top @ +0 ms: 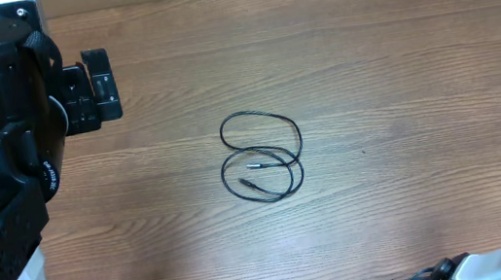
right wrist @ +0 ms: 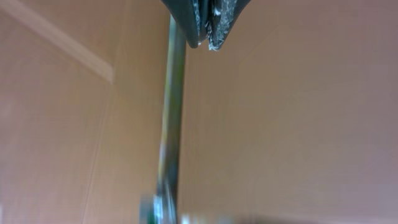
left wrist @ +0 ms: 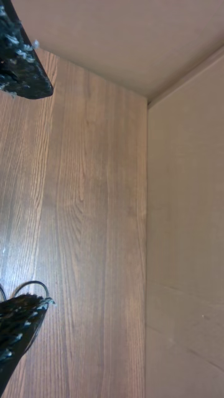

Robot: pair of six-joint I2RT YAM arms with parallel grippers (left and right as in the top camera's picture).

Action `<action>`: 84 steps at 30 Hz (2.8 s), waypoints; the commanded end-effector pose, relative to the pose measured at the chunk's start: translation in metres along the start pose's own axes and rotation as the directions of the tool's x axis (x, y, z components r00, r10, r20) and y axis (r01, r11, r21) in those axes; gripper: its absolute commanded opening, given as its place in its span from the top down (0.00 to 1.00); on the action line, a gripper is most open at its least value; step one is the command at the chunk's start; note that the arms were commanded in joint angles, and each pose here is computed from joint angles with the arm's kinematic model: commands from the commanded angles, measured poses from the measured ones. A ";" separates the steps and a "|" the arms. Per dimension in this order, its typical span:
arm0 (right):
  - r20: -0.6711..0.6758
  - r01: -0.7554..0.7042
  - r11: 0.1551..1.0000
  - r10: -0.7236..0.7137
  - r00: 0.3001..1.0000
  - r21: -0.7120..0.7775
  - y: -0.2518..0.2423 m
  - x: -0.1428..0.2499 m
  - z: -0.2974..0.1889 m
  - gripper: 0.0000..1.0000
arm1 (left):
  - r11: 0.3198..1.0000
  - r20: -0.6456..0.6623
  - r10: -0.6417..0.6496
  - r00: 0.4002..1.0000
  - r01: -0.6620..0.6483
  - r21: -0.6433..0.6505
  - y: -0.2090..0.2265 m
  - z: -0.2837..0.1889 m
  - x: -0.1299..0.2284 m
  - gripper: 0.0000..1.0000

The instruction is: Untangle cables

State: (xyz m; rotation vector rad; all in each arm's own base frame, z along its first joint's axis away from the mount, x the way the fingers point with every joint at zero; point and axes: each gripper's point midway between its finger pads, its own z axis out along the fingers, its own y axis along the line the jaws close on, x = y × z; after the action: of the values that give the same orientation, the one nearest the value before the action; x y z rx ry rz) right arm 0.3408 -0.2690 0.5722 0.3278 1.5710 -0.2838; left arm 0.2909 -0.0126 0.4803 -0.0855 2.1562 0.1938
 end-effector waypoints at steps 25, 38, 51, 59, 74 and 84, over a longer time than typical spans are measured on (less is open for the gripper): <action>-0.373 -0.347 0.893 0.438 0.818 0.286 -0.152 0.324 0.046 0.96 | 1.000 -0.016 -0.004 1.000 0.005 0.025 -0.003 -0.001 0.004 0.00; -0.439 0.074 0.944 0.080 0.895 0.322 -0.109 0.360 0.130 0.96 | 1.000 -0.015 0.004 1.000 -0.004 0.025 -0.003 -0.001 0.004 0.00; -0.558 -0.079 0.927 0.286 0.779 0.365 -0.160 0.479 0.116 0.96 | 0.999 -0.015 0.018 1.000 -0.018 0.027 -0.003 -0.001 0.004 0.00; -0.521 -0.278 0.908 0.408 0.750 0.312 -0.174 0.451 0.090 0.00 | 0.999 -0.015 0.019 1.000 -0.018 0.027 -0.003 -0.001 0.004 0.00; -0.287 -0.231 0.853 0.100 0.953 -0.468 0.095 0.192 0.048 0.00 | 0.998 -0.019 0.018 1.000 -0.017 0.066 -0.010 -0.002 0.004 0.00; -0.337 -0.330 0.230 0.013 0.942 -0.915 0.306 0.126 -0.095 0.04 | 0.998 -0.017 0.019 1.000 -0.018 0.054 -0.008 -0.001 0.004 0.00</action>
State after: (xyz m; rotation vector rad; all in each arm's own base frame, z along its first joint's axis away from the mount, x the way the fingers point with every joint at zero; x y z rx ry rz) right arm 0.3842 0.0025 0.4648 -0.3785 1.6202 0.7713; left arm 0.2888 -0.0227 0.4748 -0.0448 2.1862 0.1319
